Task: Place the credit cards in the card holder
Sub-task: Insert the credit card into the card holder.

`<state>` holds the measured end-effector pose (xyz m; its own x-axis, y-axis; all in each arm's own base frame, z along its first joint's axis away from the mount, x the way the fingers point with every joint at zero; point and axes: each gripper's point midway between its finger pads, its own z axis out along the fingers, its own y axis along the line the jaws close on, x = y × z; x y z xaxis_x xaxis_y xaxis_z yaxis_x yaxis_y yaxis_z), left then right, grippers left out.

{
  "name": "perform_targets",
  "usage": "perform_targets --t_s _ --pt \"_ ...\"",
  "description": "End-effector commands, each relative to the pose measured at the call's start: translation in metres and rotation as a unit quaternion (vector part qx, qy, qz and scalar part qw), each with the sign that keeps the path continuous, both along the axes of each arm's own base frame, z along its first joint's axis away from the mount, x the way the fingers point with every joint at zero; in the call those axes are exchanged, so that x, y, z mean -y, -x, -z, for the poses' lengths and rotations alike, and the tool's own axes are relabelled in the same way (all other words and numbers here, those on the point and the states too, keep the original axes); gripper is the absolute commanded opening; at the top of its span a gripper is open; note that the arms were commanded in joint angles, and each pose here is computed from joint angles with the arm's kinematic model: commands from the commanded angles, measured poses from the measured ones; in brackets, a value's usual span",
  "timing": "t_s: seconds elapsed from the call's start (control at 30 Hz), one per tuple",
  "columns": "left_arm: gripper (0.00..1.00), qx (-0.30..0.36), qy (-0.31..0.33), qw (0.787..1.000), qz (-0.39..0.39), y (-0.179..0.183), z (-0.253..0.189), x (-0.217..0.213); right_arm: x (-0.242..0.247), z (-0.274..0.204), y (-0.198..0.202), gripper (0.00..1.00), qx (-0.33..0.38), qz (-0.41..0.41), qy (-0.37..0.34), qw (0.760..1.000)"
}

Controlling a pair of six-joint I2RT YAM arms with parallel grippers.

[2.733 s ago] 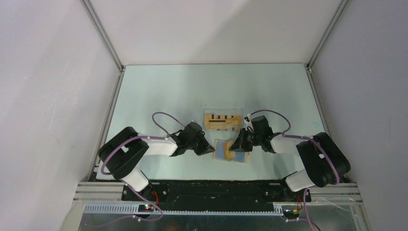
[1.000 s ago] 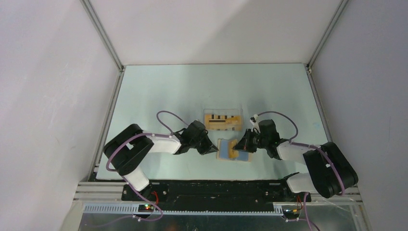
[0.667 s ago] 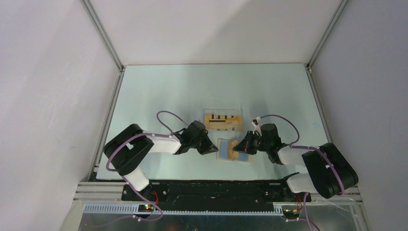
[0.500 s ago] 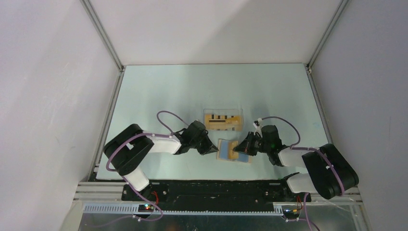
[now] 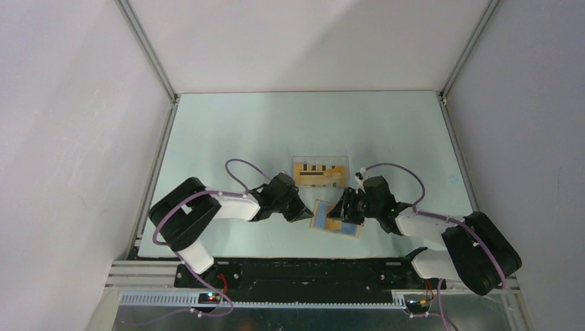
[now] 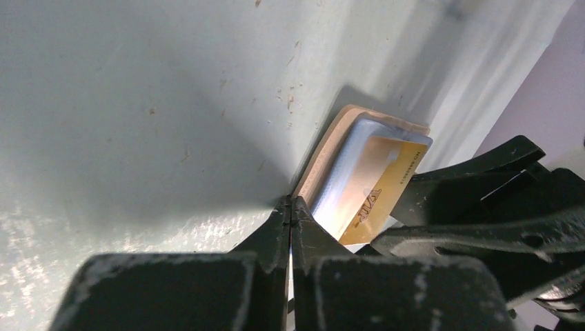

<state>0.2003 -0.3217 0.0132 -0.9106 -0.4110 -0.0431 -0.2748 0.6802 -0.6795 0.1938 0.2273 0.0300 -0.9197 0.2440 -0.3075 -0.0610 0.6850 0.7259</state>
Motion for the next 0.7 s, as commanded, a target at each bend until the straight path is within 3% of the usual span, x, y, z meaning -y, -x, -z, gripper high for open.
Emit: perform_targets --t_s 0.0,0.37,0.67 --pt "0.00 -0.001 -0.014 1.000 0.011 0.003 0.006 0.002 0.017 0.011 0.009 0.59 -0.014 0.003 0.071 0.997" --pt "0.00 -0.002 -0.014 1.000 0.012 0.002 0.006 0.003 0.002 0.009 0.024 0.81 -0.060 -0.014 0.048 0.997" --pt "0.00 -0.004 -0.010 1.000 0.015 0.002 0.005 0.005 -0.021 0.007 0.032 0.85 -0.102 -0.040 0.014 0.994"
